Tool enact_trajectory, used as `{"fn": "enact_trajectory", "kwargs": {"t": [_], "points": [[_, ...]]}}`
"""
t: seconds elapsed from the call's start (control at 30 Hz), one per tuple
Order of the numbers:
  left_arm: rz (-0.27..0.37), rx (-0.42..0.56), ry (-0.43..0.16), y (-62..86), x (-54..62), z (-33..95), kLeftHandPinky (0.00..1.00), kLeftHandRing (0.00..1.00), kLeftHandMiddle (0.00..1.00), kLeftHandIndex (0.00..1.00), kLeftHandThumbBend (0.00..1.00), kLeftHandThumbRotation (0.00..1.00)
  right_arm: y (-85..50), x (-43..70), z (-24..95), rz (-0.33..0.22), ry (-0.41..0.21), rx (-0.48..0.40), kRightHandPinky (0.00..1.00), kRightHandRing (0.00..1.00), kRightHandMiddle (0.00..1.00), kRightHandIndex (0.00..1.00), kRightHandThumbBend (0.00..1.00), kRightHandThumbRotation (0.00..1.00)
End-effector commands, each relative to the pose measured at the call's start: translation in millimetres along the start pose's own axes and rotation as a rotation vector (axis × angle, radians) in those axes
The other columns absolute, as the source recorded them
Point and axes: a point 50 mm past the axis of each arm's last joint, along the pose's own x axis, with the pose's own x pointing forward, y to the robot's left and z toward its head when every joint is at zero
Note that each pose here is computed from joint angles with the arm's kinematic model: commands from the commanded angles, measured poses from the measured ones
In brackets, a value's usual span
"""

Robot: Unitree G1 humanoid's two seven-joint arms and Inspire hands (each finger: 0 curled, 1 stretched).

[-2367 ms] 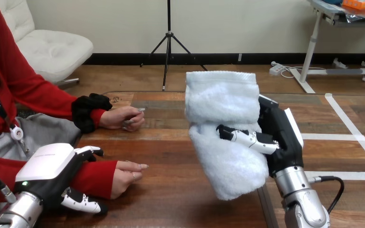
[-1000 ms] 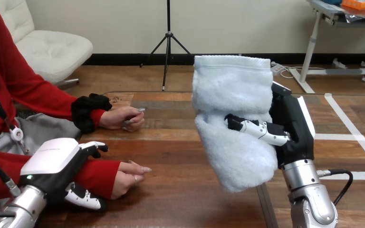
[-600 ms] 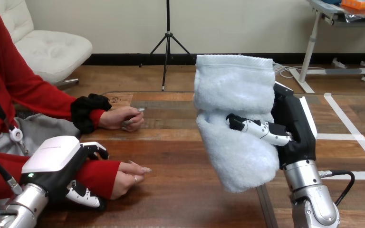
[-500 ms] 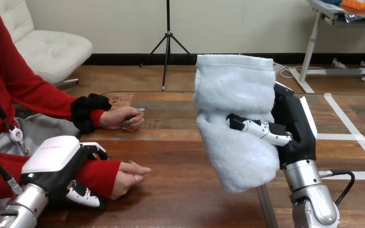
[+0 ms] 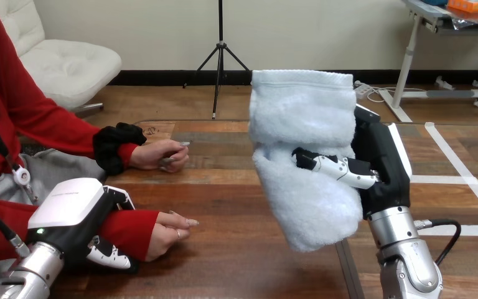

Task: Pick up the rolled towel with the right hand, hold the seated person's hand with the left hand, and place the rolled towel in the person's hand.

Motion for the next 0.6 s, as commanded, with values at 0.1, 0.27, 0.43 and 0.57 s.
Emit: {"fn": "enact_trajectory", "kwargs": {"t": [0.1,0.27,0.43,0.57], "points": [[0.02,0.017,-0.015,4.8,4.5,3.4,0.41,0.43,0.47,0.48,0.92,0.0,6.6,17.9,18.2,0.025,-0.094,-0.003,0.32,0.35,0.41,0.41,0.76,0.0],[0.034,0.012,-0.02,6.3,4.1,4.2,0.4,0.42,0.46,0.47,0.92,0.0,7.0,18.1,17.9,0.025,-0.09,-0.013,0.32,0.35,0.42,0.41,0.76,0.0],[0.043,0.008,-0.023,8.2,3.8,4.9,0.4,0.41,0.45,0.46,0.91,0.0,7.3,18.5,17.4,0.027,-0.087,-0.017,0.32,0.36,0.42,0.41,0.75,0.0],[0.049,0.01,-0.027,9.4,3.5,5.2,0.39,0.41,0.45,0.46,0.91,0.0,7.8,18.8,17.0,0.03,-0.087,-0.017,0.33,0.36,0.42,0.42,0.75,0.0]]}}
